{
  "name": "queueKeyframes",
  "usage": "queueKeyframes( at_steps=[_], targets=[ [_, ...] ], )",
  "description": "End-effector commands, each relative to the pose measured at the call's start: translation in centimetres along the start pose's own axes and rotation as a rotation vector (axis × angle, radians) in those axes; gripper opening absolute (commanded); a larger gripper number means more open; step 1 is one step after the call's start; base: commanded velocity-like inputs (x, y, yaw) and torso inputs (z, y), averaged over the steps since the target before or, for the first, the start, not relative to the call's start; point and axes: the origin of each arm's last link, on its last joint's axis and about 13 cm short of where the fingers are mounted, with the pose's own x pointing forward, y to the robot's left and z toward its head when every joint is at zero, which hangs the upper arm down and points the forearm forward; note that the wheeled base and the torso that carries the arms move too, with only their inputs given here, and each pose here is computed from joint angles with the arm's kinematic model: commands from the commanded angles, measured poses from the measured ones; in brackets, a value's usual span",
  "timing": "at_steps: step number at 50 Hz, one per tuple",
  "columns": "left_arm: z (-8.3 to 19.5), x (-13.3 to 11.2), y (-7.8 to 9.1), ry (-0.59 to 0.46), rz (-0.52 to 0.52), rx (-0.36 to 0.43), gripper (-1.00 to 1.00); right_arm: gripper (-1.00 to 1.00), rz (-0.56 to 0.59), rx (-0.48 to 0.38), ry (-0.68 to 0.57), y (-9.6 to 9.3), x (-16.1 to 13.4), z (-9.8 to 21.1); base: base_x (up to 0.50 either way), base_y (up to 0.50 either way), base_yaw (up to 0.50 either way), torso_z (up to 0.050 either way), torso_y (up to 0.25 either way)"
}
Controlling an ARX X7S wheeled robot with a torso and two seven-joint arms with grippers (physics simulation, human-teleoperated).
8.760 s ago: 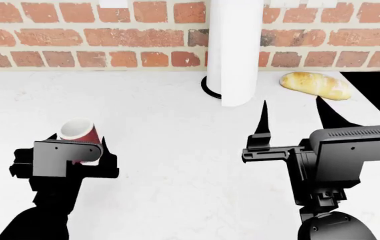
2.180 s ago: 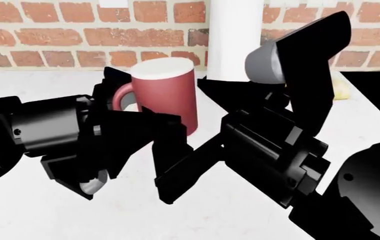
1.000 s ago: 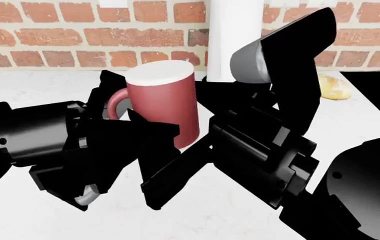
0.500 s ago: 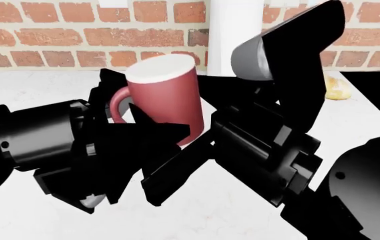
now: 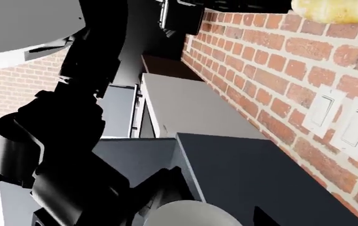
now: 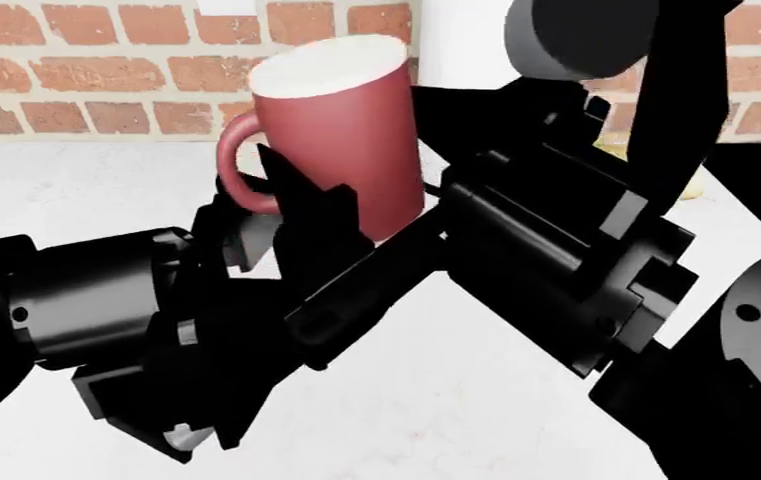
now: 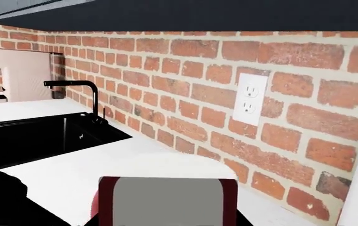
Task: A wet mug is on the counter and needs to be dried. Pick it up and place it upside down in the open cabinet.
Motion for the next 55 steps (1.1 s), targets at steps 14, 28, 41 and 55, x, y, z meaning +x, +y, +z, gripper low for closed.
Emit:
queueKeyframes(
  at_steps=[14, 28, 41, 55],
  targets=[
    [2.4, -0.7, -0.9, 0.043, 0.035, -0.121, 1.0, -1.0, -0.248, -0.196, -0.232, -2.7, -1.1, 5.5, 0.0, 0.0, 0.0, 0.0, 0.001],
    [1.1, -2.1, 0.5, 0.438, 0.092, -0.47, 1.0, -1.0, -0.32, -0.27, -0.276, -2.7, -2.4, 5.9, 0.0, 0.0, 0.0, 0.0, 0.0],
    [0.6, -2.4, 2.2, 0.688, 0.178, -0.761, 1.0, -1.0, -0.366, -0.334, -0.319, -2.7, -2.8, 5.9, 0.0, 0.0, 0.0, 0.0, 0.0],
    [1.9, -2.5, 1.9, 0.768, 0.2, -0.896, 1.0, -1.0, -0.402, -0.472, -0.441, -2.4, -3.0, 6.8, 0.0, 0.0, 0.0, 0.0, 0.0]
  ],
)
